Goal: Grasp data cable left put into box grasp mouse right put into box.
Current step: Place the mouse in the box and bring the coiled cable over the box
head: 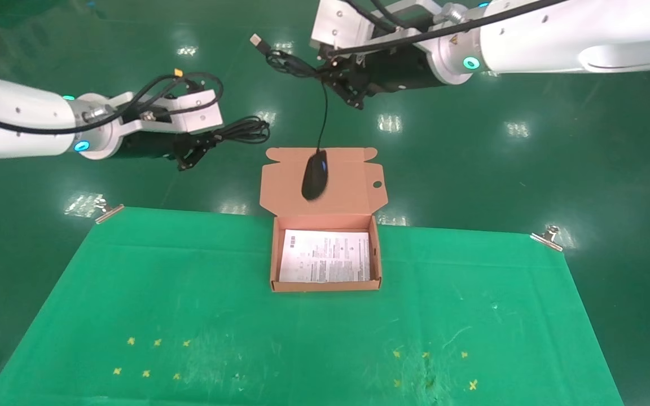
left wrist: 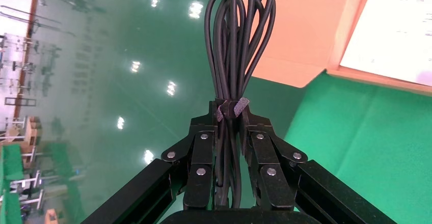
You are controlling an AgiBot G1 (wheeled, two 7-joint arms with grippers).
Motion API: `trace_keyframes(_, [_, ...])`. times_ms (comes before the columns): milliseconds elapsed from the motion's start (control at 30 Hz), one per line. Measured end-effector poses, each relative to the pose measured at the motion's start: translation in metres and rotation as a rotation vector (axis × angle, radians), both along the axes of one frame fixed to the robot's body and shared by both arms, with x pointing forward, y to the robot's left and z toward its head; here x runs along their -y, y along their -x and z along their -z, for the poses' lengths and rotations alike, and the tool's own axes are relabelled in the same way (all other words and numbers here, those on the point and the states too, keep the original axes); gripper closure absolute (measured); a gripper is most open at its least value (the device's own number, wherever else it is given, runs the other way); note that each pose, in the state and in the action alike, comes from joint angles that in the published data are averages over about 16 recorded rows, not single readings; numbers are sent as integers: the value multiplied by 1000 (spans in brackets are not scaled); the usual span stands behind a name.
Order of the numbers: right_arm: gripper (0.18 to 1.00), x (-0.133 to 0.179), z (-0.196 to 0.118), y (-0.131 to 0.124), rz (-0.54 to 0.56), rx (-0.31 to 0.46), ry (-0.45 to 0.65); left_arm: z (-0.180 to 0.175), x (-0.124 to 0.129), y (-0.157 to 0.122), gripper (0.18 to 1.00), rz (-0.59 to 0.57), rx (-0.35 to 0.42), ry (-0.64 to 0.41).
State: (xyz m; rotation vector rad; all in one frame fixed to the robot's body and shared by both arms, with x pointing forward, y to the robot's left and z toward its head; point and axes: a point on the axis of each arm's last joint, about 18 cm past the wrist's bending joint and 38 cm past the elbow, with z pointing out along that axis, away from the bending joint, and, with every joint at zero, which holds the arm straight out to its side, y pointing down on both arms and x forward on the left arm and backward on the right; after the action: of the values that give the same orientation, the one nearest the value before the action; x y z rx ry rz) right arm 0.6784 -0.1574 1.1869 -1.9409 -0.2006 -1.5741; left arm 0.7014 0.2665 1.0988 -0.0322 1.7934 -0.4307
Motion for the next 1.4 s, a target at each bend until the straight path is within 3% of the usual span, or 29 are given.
trace_keyframes(267, [979,-9,6,-7,-5,-22,7,6,-15,1,925,-50,-19,-12])
trace_keyframes(667, [979,-27,51,-24,-17,-100,16,26,-46,13,925,-153,-80,-39])
trace_keyframes(1067, [979,-47,103,-33,-44,-219,-12,29,-48,19,926,-179,-79,-39])
trace_keyframes(1400, [979,-32,149,-55,39,-324,-68,30,-47,20,926,-181,-77,-39])
